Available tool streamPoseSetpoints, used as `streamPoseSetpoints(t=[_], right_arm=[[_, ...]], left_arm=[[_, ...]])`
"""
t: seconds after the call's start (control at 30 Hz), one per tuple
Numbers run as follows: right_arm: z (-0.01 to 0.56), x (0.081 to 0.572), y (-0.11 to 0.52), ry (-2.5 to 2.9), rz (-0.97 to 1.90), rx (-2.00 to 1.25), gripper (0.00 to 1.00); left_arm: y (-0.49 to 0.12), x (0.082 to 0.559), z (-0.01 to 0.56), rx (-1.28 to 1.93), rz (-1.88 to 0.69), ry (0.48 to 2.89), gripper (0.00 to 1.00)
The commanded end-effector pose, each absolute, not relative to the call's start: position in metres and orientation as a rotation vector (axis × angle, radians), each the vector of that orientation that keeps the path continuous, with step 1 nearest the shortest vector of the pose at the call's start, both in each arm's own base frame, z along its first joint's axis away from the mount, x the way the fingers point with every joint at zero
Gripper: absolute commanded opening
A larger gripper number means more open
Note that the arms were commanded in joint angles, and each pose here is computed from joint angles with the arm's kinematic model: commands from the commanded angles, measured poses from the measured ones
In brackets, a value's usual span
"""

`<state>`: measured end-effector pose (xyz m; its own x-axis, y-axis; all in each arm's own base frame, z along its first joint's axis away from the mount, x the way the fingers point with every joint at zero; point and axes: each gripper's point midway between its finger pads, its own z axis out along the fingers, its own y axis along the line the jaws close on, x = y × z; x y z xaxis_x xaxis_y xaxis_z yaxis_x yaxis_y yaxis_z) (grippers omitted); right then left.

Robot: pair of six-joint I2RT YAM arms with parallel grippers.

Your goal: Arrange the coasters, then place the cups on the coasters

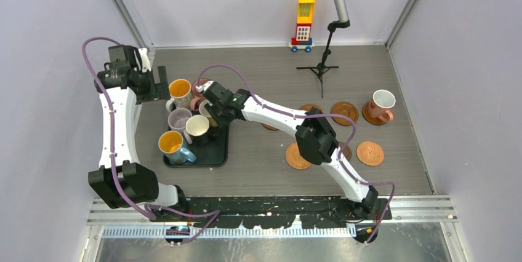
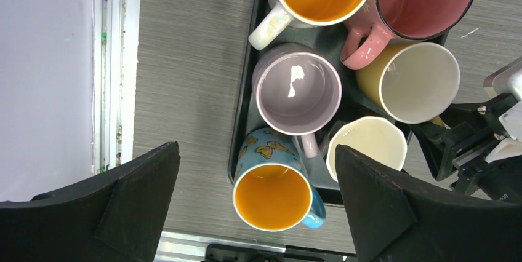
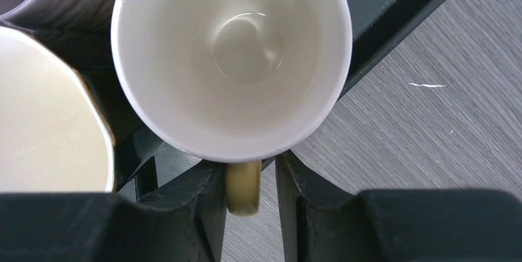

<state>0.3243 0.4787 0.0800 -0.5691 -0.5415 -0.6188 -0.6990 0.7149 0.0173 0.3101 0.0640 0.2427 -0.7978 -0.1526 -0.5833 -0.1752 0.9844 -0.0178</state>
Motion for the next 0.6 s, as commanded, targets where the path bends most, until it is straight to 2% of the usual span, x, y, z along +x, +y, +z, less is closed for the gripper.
streamPoseSetpoints(t=[0.0,0.2,0.57], right_arm=[[0.104,0.339,0.489,2.256,0.381,-0.886,0.34],[0.131,0.335,0.486,2.211,0.408,-0.914,0.02],[0.218,0.324,0.479,1.919,0.606,-0.93,0.0]], left_arm=[[0.071,0.318,0.262,-0.215,0.091,2.428,1.0],[0.072,0.319,0.264,-0.219,0.097,2.419,1.0],[0.068,0.326,0.267,-0.136,0.071,2.411,1.0]])
